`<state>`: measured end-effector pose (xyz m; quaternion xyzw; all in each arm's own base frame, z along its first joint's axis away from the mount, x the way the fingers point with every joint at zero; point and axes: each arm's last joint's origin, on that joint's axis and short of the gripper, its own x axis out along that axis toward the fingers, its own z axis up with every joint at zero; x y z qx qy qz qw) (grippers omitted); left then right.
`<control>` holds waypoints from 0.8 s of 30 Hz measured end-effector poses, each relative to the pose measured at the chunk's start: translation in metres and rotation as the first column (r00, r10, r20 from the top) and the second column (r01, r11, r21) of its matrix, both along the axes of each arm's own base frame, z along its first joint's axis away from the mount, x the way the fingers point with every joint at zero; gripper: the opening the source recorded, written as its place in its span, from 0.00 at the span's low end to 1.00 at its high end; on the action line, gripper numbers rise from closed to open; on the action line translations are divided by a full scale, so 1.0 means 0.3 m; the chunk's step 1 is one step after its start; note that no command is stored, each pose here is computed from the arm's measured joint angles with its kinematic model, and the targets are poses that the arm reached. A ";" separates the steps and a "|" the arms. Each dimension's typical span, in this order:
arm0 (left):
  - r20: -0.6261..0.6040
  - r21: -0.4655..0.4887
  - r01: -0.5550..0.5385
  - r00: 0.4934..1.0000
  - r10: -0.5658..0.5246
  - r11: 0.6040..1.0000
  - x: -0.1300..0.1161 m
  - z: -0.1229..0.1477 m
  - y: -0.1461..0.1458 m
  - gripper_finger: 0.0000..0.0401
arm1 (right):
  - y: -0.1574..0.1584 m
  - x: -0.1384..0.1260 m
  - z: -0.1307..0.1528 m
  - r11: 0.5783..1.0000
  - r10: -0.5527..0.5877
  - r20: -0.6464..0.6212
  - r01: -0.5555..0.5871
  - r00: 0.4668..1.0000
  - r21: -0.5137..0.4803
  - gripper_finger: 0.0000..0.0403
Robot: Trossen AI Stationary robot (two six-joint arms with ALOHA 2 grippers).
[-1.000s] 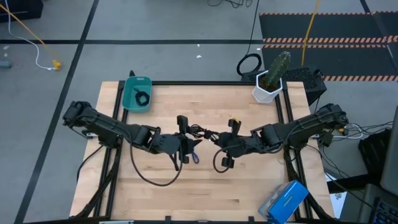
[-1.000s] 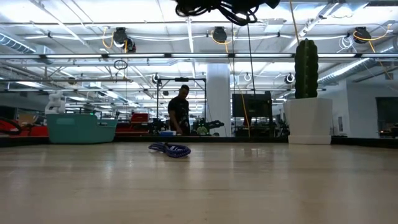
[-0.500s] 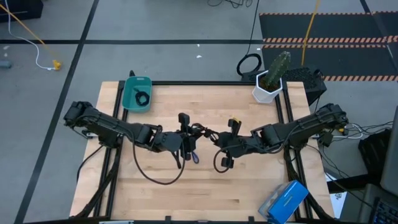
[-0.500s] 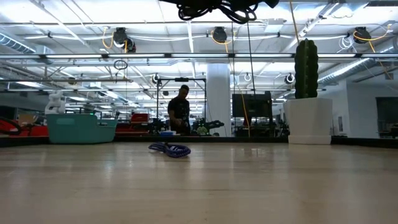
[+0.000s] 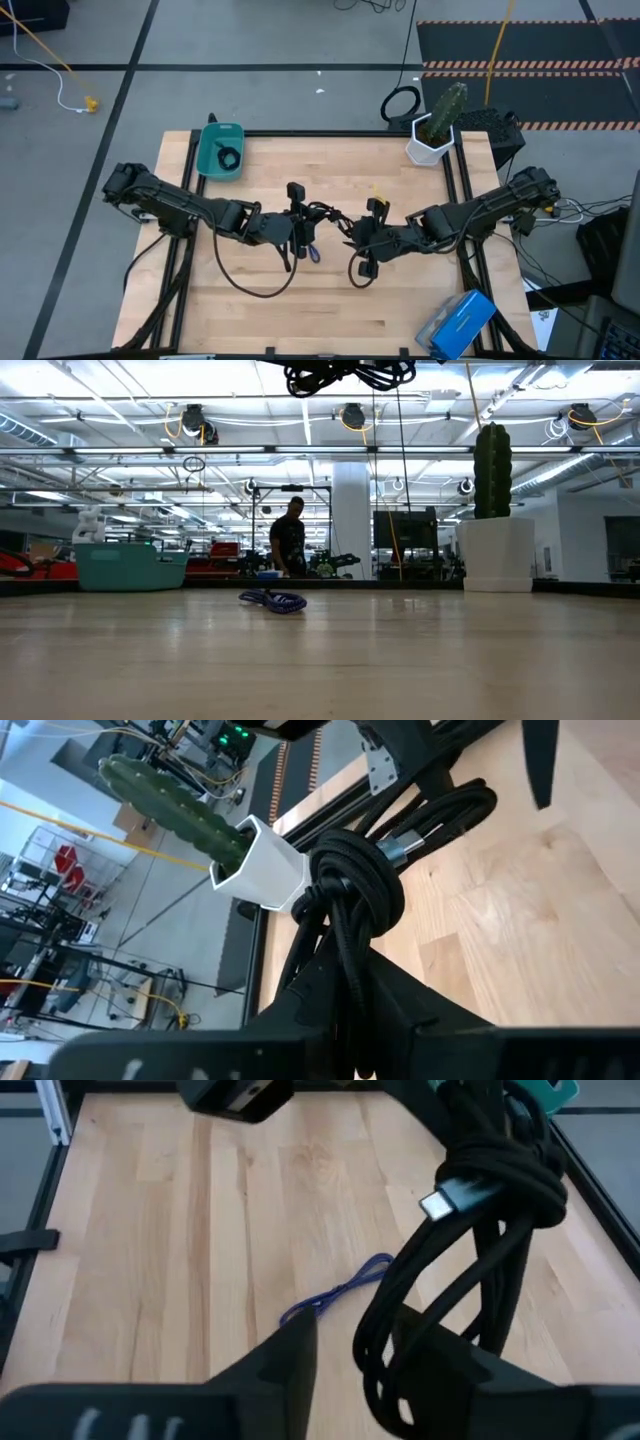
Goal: Pick and place USB-C Cables
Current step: Put the black USB cable into the blue bin
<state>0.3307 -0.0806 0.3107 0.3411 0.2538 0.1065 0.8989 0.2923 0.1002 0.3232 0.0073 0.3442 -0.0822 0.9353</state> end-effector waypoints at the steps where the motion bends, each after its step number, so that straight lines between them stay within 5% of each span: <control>1: -0.003 0.001 0.001 1.000 -0.001 1.000 -0.001 -0.001 -0.001 0.08 | 0.001 -0.002 -0.001 1.000 0.001 -0.006 -0.001 1.000 -0.002 0.33; 9: -0.019 -0.014 0.022 1.000 -0.023 1.000 -0.043 0.022 -0.017 0.06 | -0.006 -0.014 -0.012 1.000 -0.019 -0.053 0.018 0.998 -0.007 0.46; 24: -0.097 -0.020 -0.003 0.995 0.001 1.000 -0.064 0.003 -0.007 0.08 | 0.009 -0.015 0.029 0.998 0.004 0.054 0.000 0.999 -0.060 0.59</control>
